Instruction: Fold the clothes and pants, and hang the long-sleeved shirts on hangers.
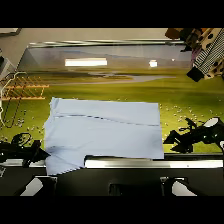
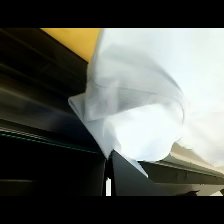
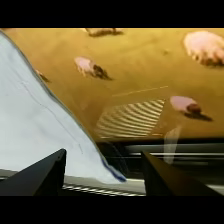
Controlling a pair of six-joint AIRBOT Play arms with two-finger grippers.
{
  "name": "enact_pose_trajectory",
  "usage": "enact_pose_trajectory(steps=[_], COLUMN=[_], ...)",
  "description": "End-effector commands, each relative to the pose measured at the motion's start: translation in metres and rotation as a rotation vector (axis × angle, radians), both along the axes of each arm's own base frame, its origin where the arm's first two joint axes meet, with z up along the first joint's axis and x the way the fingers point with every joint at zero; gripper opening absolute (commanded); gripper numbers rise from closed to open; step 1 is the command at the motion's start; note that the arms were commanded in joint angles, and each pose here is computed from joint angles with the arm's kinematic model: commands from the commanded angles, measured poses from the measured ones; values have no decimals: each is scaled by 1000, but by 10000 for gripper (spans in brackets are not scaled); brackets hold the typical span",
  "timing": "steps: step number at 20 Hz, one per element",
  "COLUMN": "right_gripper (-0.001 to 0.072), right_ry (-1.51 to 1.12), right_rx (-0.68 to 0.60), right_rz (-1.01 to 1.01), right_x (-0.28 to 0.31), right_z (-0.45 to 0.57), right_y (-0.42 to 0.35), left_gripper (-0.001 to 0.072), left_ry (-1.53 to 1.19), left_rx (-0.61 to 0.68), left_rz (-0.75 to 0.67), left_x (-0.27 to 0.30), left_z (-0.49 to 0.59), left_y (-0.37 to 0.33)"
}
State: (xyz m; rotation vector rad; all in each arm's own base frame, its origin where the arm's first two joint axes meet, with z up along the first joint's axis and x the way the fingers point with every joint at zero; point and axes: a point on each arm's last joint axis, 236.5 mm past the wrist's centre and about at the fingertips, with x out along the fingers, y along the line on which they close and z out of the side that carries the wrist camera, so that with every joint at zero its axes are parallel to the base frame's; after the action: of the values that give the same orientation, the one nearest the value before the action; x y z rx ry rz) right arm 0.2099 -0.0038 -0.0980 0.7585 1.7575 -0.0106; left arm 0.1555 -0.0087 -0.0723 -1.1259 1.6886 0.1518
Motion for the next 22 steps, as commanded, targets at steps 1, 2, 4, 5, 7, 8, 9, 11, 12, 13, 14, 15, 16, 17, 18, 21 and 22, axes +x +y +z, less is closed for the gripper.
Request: enact_pose_trajectory(steps=[1, 2, 4, 5, 7, 8, 9, 11, 12, 13, 14, 15, 16, 17, 18, 21, 22], right_gripper=[536, 535, 525, 525, 510, 506, 502, 389, 353, 297, 288, 214, 124, 54, 31, 30, 30], right_ry=[12, 23, 43, 52, 53, 59, 66, 78, 80, 77, 76, 74, 70, 68, 61, -9, -45], right_rx=[41, 49, 68, 78, 105, 113, 120, 136, 142, 146, 145, 144, 145, 145, 140, 130, 126], right_rz=[-3, -5, 0, -1, 3, 5, 9, 22, 23, 26, 34, 51, 82, 115, 139, 136, 127], right_x=[-11, -16, -25, -29, -31, -33, -35, -38, -39, -39, -39, -39, -40, -41, -41, -29, -22], right_z=[-10, -13, -16, -17, -16, -15, -13, -11, -10, -9, -9, -10, -10, -9, -9, 4, 12], right_y=[12, 15, 21, 24, 30, 32, 33, 35, 36, 37, 38, 41, 45, 50, 53, 58, 58], left_gripper=[15, 15, 15, 15, 15, 15, 15, 15, 15, 15, 15, 15, 16, 15, 15, 15, 15], left_ry=[-13, -13, -13, -15, -15, -15, -15, -15, -15, -17, -17, -19, -21, -25, -33, -78, -99], left_rx=[7, 7, 7, 7, 7, 7, 7, 7, 7, 9, 10, 12, 10, 9, 10, 43, 60], left_rz=[2, 2, 2, 0, 0, 1, 1, 0, 1, 1, 2, 3, 5, 7, 9, -2, -16], left_x=[4, 4, 4, 4, 4, 4, 4, 4, 4, 5, 5, 5, 6, 7, 10, 25, 31], left_z=[2, 2, 2, 2, 2, 2, 2, 2, 2, 2, 2, 1, 2, 3, 4, 14, 19], left_y=[2, 2, 2, 2, 2, 3, 3, 2, 3, 3, 3, 3, 3, 3, 4, 13, 16])
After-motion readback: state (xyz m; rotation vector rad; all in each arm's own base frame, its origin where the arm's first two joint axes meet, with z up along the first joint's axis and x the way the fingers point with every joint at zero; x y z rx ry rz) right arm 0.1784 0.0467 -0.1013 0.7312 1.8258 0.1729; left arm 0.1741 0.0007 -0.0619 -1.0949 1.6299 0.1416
